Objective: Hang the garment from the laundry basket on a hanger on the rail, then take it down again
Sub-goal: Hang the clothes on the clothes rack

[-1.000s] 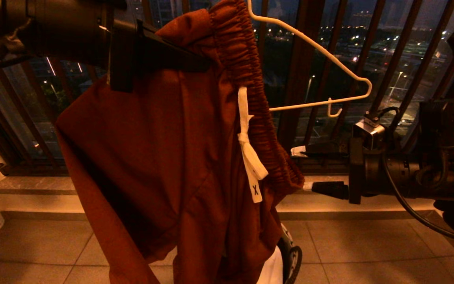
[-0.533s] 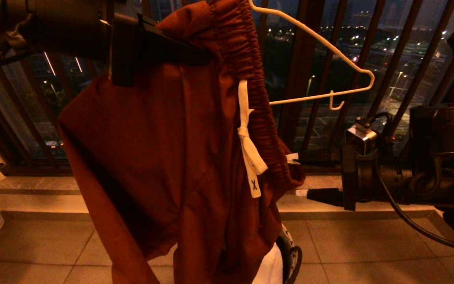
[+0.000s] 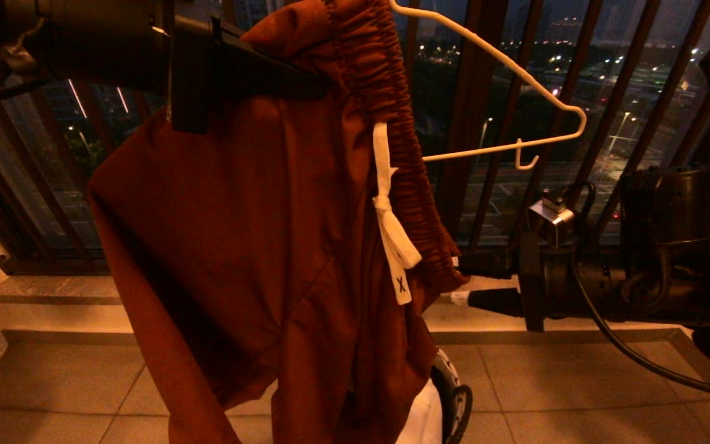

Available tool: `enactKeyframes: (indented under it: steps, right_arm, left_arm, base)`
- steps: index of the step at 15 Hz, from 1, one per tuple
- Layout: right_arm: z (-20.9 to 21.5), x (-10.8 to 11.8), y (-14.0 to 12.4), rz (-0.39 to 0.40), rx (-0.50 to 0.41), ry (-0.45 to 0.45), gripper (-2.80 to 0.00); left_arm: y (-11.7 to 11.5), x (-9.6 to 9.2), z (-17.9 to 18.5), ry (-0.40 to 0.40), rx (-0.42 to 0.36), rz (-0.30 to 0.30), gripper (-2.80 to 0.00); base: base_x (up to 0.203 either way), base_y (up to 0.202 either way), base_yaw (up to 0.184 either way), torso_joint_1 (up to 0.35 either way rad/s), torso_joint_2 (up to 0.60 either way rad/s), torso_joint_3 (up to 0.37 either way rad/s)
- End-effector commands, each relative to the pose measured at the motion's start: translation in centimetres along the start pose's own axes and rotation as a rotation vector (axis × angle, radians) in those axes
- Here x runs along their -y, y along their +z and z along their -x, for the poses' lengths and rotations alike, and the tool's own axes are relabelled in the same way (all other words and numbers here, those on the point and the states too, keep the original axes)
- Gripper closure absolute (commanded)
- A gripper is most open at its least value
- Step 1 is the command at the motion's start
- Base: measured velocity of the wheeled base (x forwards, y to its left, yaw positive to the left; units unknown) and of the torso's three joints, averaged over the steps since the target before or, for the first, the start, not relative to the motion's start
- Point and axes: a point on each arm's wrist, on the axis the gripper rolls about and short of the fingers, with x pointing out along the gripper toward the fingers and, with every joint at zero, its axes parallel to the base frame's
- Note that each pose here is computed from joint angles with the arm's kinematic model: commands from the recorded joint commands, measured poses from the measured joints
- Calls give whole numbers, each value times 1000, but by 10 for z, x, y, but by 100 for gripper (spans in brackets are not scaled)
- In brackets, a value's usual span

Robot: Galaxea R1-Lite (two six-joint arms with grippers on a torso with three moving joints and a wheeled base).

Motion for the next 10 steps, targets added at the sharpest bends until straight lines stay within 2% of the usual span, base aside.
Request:
enactKeyframes:
  steps: [1, 4, 10]
  right_arm:
    - [-2, -1, -2, -1, -11, 6, 0]
    - [-5, -2, -1, 4, -1, -1, 0]
    - [8, 1, 19, 2, 88, -17, 0]
  left_arm:
    - [0, 0, 0, -3, -1, -1, 0]
    - [1, 1, 3, -2, 3, -2, 0]
    - [6, 5, 14, 12, 16, 9, 0]
  base:
    - [0, 0, 0, 0, 0, 0]
    - [0, 0, 0, 0, 0, 0]
    - [0, 0, 0, 0, 0, 0]
